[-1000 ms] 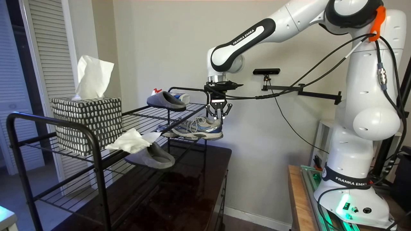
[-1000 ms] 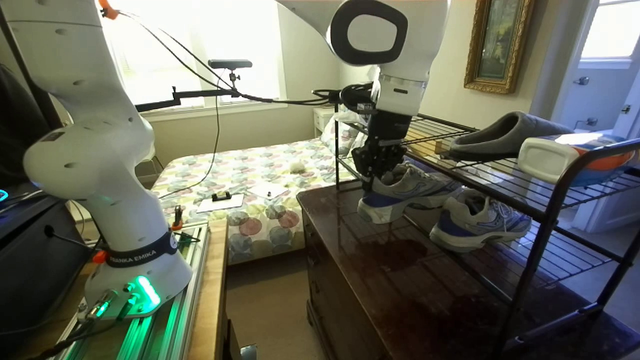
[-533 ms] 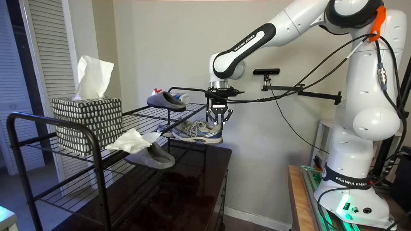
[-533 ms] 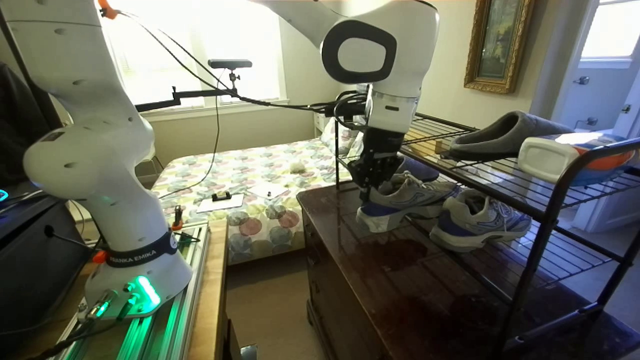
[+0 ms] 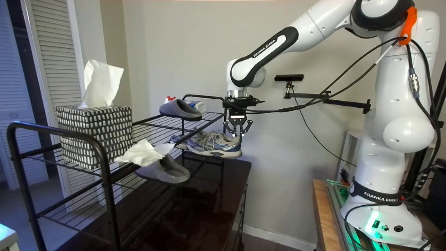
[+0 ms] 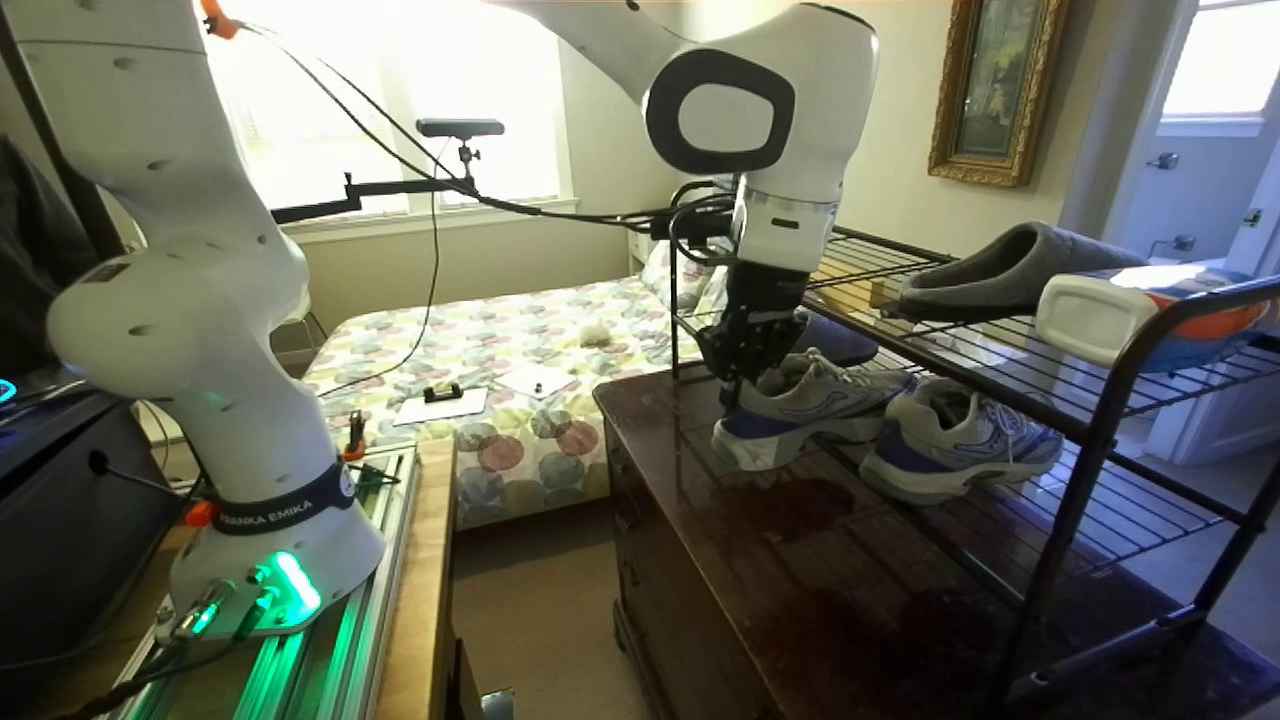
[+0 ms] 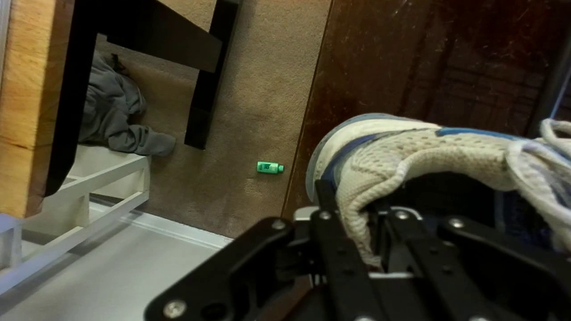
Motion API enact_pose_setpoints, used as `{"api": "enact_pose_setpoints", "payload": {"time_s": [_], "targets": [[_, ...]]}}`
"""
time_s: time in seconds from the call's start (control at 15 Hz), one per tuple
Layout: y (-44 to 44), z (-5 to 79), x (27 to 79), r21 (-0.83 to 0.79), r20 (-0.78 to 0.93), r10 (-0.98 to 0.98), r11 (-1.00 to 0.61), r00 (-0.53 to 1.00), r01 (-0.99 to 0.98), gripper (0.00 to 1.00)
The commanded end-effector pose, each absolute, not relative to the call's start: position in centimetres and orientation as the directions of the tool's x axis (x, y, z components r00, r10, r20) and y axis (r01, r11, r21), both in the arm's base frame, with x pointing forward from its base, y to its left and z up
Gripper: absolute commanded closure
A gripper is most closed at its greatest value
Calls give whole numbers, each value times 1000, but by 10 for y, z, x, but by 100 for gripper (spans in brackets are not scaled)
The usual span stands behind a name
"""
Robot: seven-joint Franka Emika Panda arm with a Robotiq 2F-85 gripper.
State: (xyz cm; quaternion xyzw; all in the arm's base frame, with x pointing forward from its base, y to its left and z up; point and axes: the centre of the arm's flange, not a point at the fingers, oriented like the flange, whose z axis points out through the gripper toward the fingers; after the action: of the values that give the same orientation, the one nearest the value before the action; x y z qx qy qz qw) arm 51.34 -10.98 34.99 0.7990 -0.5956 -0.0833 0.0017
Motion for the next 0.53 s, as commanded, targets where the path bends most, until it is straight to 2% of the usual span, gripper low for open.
{"api": "enact_pose_setpoints", "payload": {"time_s": [0.0, 0.47], "targets": [[-104, 350, 519, 69, -99, -952, -298, 291, -952, 95], [-103, 343, 539, -29, -99, -955, -278, 280, -960, 95]]}}
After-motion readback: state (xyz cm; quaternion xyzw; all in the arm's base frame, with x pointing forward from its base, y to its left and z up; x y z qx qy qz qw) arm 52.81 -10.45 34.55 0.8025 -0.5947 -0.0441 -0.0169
